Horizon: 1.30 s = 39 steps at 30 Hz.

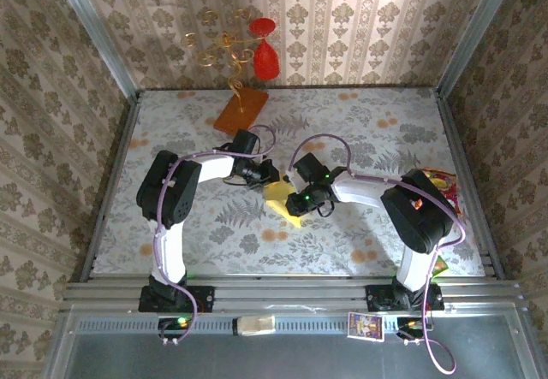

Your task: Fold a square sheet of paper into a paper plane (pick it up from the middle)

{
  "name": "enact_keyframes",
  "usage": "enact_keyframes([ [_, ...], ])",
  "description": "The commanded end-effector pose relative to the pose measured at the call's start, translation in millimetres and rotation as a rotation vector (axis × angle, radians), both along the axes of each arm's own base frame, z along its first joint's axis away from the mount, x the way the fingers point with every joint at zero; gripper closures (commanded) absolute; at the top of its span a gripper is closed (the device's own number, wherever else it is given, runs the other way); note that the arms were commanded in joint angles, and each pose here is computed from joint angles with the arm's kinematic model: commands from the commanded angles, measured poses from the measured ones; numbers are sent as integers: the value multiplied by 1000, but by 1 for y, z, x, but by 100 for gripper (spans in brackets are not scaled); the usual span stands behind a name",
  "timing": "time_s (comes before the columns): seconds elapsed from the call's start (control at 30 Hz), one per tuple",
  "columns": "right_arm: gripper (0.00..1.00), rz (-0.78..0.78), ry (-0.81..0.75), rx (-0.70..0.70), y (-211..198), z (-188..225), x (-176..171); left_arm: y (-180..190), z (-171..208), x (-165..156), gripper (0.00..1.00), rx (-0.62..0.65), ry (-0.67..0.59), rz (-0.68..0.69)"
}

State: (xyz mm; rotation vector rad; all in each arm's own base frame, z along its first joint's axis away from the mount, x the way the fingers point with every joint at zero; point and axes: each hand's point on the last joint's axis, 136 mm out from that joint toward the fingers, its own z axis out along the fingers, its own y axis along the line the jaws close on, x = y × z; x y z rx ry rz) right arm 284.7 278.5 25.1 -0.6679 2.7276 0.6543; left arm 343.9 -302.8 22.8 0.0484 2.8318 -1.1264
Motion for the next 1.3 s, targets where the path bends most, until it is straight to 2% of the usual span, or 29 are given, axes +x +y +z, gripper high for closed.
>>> enact_keyframes([
  [0.0, 84, -1, -8, -33, -3, -2, 5, 3, -17, -11, 88, 40, 56, -21],
  [1.27, 82, 0, 17, -87, -11, -19, 2, 3, -17, -13, 88, 41, 56, -24],
])
